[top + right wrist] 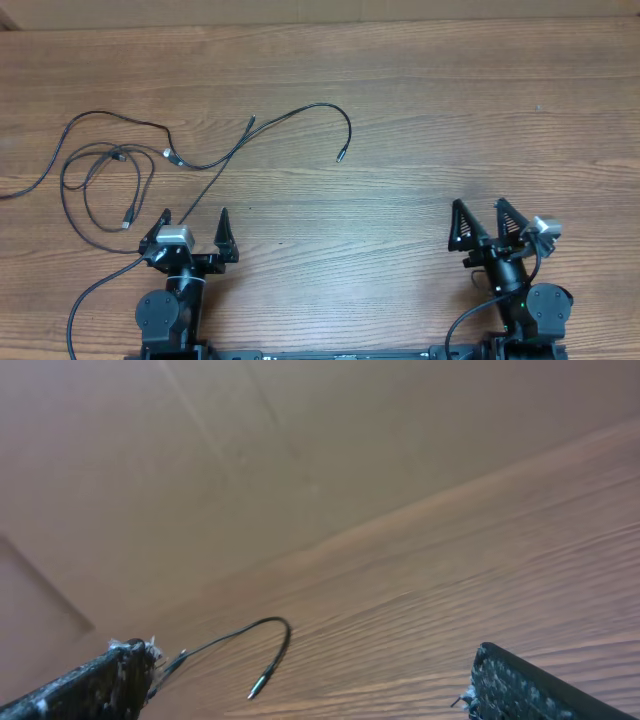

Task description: Untangle cables

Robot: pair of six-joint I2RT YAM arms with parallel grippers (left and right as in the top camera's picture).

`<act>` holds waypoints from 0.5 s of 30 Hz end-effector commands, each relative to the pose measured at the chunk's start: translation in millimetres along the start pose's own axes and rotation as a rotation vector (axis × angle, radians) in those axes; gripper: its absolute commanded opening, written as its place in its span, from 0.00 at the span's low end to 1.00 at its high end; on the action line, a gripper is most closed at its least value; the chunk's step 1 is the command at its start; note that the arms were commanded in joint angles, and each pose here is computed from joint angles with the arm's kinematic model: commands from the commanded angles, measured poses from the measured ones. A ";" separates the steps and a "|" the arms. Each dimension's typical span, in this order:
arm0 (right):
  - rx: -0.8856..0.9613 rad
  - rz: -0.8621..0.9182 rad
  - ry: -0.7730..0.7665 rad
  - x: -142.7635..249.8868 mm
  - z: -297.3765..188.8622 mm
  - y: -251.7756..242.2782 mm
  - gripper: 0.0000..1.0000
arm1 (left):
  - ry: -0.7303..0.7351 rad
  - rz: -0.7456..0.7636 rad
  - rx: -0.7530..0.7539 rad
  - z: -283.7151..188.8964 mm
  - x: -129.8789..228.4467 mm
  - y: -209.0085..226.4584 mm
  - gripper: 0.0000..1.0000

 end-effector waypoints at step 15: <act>-0.059 -0.001 0.047 9.5 1.0 7.5 1.00 | -0.005 0.019 0.020 -0.1 0.6 -2.3 0.99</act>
Point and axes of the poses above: each gripper's point midway between its finger pads, its own z axis out along the fingers, its own y axis along the line the jaws close on, x = y × z, the point moved 9 cm from there along -z, back along the fingers, and after that the axes turned 15 degrees about z, right-handed, at the moved point
